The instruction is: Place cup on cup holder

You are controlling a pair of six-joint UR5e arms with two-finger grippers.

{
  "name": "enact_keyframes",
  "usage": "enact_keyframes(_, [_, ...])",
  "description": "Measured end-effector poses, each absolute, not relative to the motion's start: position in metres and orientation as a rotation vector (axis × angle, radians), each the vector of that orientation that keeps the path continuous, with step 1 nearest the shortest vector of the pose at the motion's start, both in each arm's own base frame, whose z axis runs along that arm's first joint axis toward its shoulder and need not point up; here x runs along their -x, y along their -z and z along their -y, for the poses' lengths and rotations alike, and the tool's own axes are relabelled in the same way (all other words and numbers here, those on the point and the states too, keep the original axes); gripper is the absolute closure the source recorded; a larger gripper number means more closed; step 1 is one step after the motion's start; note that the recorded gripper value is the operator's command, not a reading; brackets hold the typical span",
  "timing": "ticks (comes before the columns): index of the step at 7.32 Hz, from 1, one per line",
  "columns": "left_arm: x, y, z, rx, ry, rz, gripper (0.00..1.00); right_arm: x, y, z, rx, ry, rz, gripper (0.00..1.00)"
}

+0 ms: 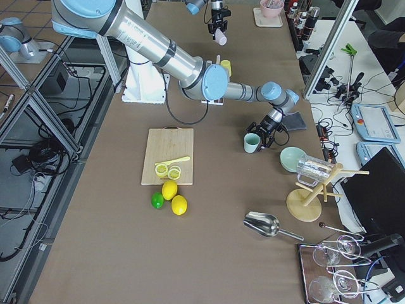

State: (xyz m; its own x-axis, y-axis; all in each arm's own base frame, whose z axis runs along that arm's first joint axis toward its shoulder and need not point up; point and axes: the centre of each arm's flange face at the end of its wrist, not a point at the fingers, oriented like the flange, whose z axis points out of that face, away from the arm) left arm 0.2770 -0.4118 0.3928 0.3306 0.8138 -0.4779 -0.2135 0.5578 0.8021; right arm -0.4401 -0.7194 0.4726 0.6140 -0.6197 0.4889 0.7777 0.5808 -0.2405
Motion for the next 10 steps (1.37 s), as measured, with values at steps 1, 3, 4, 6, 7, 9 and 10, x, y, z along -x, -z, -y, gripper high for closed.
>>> enact_keyframes(1, [-0.269,-0.380,0.404,-0.822,-0.691,-1.099,0.74,0.441,-0.473,0.718,0.468,0.838,0.373,0.00])
enact_keyframes(3, [-0.269,-0.360,0.392,-1.103,-0.568,-1.137,0.74,0.441,-0.474,0.716,0.483,0.840,0.368,0.00])
enact_keyframes(4, [-0.287,-0.354,0.379,-1.214,-0.500,-1.143,0.74,0.440,-0.475,0.716,0.486,0.843,0.363,0.02])
enact_keyframes(6, [-0.326,-0.345,0.346,-1.347,-0.359,-1.163,0.74,0.439,-0.475,0.716,0.487,0.846,0.354,1.00])
enact_keyframes(7, [-0.342,-0.336,0.330,-1.383,-0.295,-1.174,0.74,0.439,-0.475,0.716,0.486,0.848,0.348,1.00])
enact_keyframes(9, [-0.373,-0.309,0.308,-1.440,-0.151,-1.181,0.73,0.432,-0.463,0.725,0.473,0.839,0.354,1.00])
enact_keyframes(10, [-0.388,-0.298,0.298,-1.450,-0.098,-1.180,0.73,0.420,-0.451,0.735,0.466,0.822,0.373,1.00])
